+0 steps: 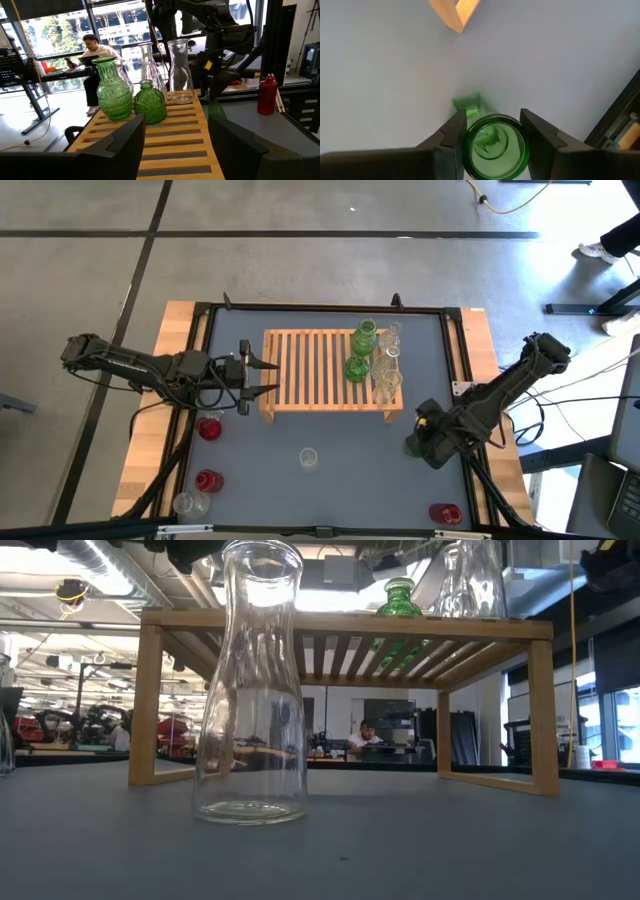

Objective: Sort vases onto shelf
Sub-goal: Move the middle right green bottle to the middle

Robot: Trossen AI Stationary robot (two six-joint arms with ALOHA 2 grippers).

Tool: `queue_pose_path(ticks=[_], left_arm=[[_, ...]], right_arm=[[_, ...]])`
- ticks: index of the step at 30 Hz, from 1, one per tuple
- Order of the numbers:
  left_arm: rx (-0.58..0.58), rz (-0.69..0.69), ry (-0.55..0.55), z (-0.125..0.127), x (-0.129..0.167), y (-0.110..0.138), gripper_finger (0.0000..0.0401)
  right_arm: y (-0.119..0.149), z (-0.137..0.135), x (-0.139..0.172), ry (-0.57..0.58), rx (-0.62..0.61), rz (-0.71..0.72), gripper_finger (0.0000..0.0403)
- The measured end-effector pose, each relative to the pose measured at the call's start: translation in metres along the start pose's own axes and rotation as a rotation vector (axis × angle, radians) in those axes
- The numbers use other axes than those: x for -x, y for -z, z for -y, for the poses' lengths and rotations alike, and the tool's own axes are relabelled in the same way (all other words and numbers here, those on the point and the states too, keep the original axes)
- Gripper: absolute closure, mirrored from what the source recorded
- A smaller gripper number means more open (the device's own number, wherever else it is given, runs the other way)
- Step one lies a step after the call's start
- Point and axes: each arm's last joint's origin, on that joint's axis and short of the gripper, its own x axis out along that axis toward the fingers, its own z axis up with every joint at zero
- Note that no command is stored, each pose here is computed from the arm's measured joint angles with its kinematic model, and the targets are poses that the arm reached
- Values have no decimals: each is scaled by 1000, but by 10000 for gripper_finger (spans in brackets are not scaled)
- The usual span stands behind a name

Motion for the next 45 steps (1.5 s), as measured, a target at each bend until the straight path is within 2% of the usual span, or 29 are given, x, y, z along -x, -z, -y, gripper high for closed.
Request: queue_pose_path(ticks=[5, 7, 10, 14, 18, 28, 37, 45], left_arm=[[0, 0, 0, 0, 0, 0, 190], [0, 0, 0, 0, 0, 0, 190], [0, 0, 0, 0, 0, 0, 190], [0, 0, 0, 0, 0, 0, 190], [1, 0, 0, 0, 0, 0, 190], [2, 0, 0, 0, 0, 0, 190], [8, 0, 0, 0, 0, 0, 190], [8, -1, 0, 0, 0, 0, 190]], right_arm=[[3, -12, -3, 19, 8, -32, 271], [3, -18, 2, 27, 21, -32, 271], [3, -34, 14, -25, 18, -15, 270], [3, -45, 19, -14, 54, 8, 270], [5, -60, 15, -30, 123, 48, 269], [11, -97, 9, -71, 178, 58, 268], [10, -120, 4, -90, 255, 198, 268], [8, -132, -5, -117, 297, 252, 266]])
